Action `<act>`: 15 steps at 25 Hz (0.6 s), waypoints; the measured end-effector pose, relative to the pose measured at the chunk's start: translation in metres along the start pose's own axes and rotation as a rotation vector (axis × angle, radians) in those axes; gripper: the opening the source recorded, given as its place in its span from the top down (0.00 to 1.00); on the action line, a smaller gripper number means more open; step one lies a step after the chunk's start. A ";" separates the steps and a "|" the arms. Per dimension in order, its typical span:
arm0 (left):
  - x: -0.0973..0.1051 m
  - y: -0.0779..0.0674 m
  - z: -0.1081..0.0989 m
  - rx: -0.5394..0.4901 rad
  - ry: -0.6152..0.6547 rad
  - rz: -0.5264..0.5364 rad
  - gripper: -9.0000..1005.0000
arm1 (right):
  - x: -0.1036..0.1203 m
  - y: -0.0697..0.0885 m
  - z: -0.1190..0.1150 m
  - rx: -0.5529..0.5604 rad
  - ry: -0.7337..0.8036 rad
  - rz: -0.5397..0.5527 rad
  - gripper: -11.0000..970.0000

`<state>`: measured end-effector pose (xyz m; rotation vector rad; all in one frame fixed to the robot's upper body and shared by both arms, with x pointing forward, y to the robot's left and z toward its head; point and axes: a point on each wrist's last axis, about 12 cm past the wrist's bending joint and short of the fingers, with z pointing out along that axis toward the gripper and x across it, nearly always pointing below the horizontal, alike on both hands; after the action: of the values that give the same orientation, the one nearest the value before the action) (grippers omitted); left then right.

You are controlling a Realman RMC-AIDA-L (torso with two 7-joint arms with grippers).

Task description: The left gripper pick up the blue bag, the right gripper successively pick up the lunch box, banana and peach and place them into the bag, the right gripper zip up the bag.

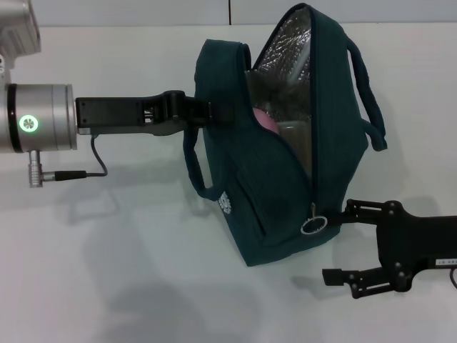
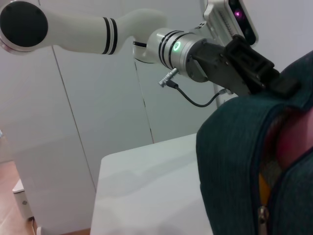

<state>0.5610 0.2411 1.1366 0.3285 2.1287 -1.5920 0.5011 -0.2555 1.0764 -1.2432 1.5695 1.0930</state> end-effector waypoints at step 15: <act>0.000 0.000 -0.001 -0.002 0.000 0.000 0.96 | -0.005 -0.002 0.014 -0.034 -0.008 -0.024 0.17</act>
<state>0.5611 0.2418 1.1368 0.3284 2.1296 -1.5900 0.5055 -0.2411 1.0773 -1.2753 1.5327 1.1122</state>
